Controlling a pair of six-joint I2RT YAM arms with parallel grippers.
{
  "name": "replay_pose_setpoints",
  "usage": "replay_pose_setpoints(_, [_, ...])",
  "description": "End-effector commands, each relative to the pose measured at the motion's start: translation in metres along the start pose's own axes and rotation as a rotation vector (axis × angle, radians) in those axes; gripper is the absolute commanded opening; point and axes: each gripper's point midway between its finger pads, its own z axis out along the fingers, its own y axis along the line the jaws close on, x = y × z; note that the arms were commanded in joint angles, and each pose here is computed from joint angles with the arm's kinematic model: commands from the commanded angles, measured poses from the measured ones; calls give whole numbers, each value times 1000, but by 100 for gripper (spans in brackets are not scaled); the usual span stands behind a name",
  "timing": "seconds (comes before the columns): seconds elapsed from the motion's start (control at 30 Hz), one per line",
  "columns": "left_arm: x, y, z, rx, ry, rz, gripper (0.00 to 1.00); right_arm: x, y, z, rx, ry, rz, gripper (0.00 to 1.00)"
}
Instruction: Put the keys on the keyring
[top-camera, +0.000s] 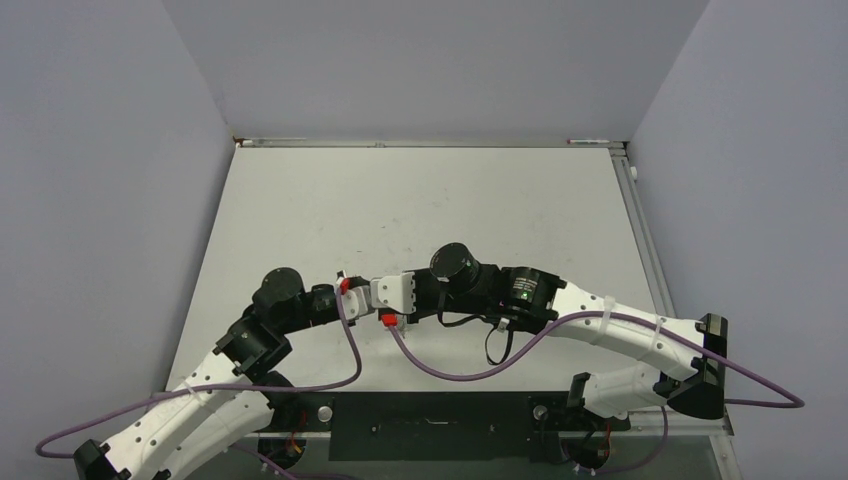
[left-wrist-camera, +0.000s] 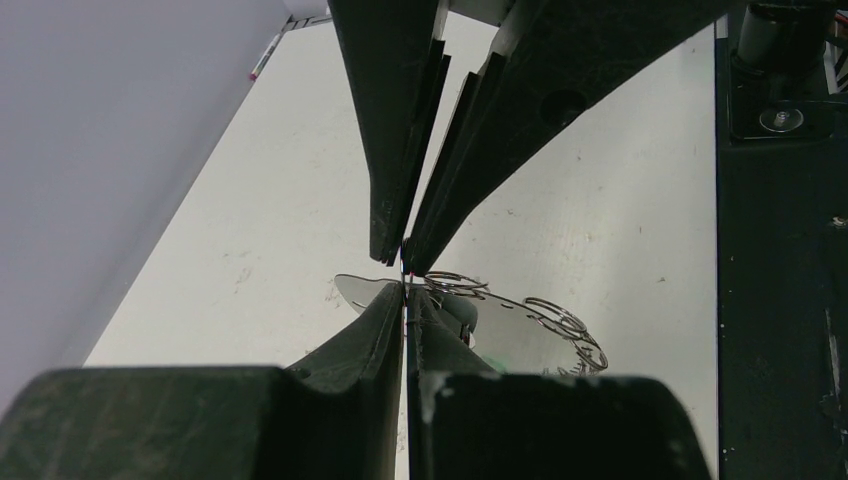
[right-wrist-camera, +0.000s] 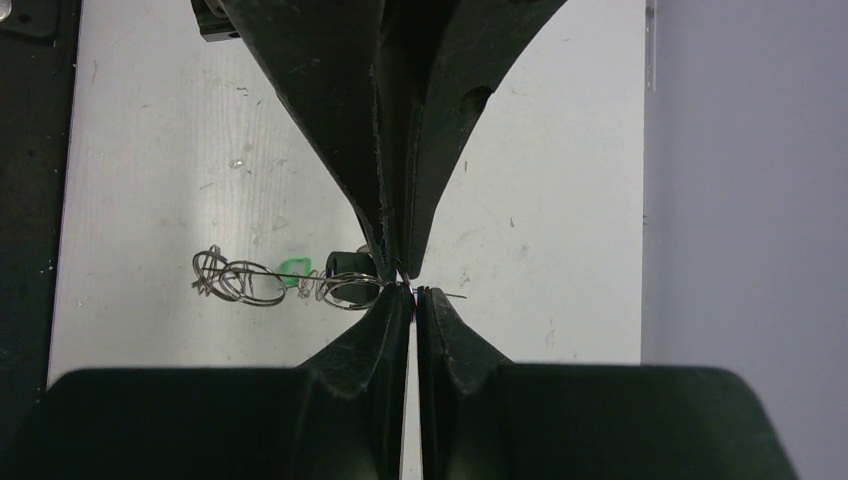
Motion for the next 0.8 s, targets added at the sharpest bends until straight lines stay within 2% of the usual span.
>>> replay_pose_setpoints(0.0, [-43, 7, -1, -4, -125, 67, 0, -16, -7, 5, 8, -43, 4, 5])
replay_pose_setpoints(0.17, [-44, 7, -2, -8, -133, 71, 0, -18, -11, 2, 28, -50, 11, 5])
replay_pose_setpoints(0.27, [-49, 8, -5, -21, -151, 81, 0, -32, -20, -10, 73, -119, 4, 5])
replay_pose_setpoints(0.37, [-57, 10, -11, -47, -191, 97, 25, -51, -28, -30, 132, -241, -13, 5])
replay_pose_setpoints(0.43, [-63, 12, -16, -69, -221, 109, 31, -58, -31, -42, 173, -307, -16, 5])
replay_pose_setpoints(0.77, [-72, 9, -19, -58, -272, 122, 31, -79, -41, -81, 301, -517, 9, 5])
